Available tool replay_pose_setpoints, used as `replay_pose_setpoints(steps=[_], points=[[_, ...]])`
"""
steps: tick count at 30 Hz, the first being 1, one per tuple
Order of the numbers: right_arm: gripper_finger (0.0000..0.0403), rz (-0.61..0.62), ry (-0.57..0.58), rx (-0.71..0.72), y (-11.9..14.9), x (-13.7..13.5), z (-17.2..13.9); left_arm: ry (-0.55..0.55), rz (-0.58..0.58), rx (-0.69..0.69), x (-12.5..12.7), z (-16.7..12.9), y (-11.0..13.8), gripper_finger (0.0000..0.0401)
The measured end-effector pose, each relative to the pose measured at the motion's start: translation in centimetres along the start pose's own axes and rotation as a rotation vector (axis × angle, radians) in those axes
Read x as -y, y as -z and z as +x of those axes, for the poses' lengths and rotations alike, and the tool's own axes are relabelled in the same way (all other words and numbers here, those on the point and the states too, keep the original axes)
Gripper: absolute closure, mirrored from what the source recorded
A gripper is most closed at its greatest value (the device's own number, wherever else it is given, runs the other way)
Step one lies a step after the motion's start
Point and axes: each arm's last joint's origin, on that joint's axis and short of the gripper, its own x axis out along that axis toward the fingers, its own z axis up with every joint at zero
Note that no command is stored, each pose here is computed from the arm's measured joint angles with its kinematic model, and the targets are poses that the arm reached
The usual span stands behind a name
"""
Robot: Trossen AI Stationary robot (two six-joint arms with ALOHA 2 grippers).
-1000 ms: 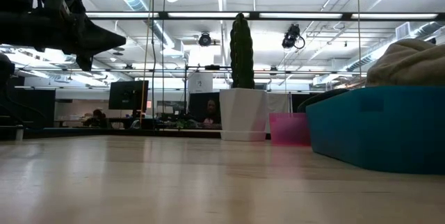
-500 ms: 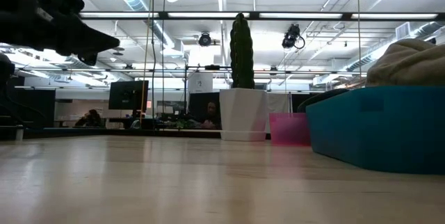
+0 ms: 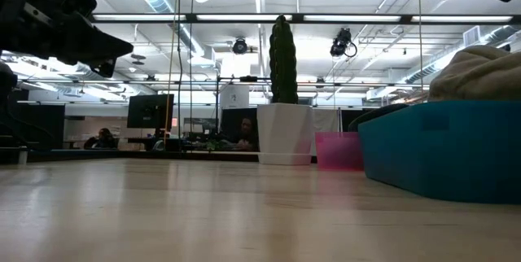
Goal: Pick & Place hat
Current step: Return to Home Position
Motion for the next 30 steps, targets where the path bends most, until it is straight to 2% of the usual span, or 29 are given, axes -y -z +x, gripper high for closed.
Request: replay_pose_setpoints(steps=[4, 13, 18, 22, 26, 30], points=[[0.0362, 0.018, -0.019, 0.004, -0.1, -0.2, 0.0, 0.013, -0.006, 0.073, 0.0, 0.3, 0.3, 0.0399], [0.0362, 0.022, -0.034, 0.009, -0.2, -0.4, 0.0, 0.012, 0.008, 0.062, 0.1, 0.4, 0.4, 0.0399], [0.0377, -0.054, -0.055, 0.019, -0.3, -0.6, -0.1, 0.015, -0.087, 0.061, 0.1, 0.4, 0.4, 0.0398], [0.0398, -0.056, -0.080, 0.030, -0.4, 0.3, -0.8, 0.018, -0.185, 0.068, 0.1, 0.4, 0.3, 0.0398], [0.0400, -0.015, -0.102, 0.122, 0.5, 1.2, -0.6, 0.021, -0.200, 0.083, 0.1, 0.4, 0.2, 0.0398], [0.0401, 0.065, -0.205, 0.244, 2.4, 1.1, 1.3, 0.020, -0.200, 0.088, 0.1, 0.4, 0.2, 0.0398]])
